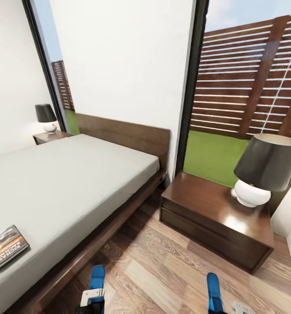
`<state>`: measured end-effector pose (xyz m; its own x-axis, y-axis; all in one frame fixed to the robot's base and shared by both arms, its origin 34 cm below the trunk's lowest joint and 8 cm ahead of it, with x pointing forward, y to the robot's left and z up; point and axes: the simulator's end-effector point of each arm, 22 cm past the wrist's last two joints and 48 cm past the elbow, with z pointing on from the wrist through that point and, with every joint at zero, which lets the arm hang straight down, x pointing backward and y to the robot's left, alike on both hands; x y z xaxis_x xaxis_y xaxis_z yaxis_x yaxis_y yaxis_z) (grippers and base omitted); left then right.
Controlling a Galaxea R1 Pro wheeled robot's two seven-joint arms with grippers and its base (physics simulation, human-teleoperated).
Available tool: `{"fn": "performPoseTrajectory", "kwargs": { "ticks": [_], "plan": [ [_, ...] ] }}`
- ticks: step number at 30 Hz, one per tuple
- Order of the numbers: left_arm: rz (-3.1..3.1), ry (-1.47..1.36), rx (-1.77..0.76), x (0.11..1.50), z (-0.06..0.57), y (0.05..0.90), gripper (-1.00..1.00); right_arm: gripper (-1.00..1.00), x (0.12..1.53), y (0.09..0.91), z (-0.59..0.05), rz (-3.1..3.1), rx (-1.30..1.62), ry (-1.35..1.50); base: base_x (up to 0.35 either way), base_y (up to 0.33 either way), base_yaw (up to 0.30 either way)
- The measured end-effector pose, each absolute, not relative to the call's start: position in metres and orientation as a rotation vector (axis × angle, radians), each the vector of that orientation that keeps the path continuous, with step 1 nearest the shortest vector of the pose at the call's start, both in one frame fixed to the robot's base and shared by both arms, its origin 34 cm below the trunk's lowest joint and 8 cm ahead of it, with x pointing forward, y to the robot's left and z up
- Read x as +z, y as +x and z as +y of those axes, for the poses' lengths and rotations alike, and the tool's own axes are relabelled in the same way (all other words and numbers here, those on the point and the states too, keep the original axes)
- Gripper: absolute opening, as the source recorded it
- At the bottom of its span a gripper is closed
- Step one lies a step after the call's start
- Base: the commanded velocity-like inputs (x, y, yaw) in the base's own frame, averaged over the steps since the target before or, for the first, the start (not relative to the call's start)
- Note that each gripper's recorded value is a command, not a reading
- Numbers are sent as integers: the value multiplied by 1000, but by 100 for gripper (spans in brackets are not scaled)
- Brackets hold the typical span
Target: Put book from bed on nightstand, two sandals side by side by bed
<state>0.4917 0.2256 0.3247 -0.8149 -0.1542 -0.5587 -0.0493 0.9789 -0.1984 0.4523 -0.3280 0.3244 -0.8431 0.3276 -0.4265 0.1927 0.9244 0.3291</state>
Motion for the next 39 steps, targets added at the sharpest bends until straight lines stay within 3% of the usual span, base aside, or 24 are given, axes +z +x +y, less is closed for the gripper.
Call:
{"fn": "performPoseTrajectory", "kwargs": {
  "ticks": [39],
  "plan": [
    [2520, -141, -233, 324, 225, 491, -100, -100, 324, 452, -328, 2595, 377, 374, -43, 0, 288]
  ]
}}
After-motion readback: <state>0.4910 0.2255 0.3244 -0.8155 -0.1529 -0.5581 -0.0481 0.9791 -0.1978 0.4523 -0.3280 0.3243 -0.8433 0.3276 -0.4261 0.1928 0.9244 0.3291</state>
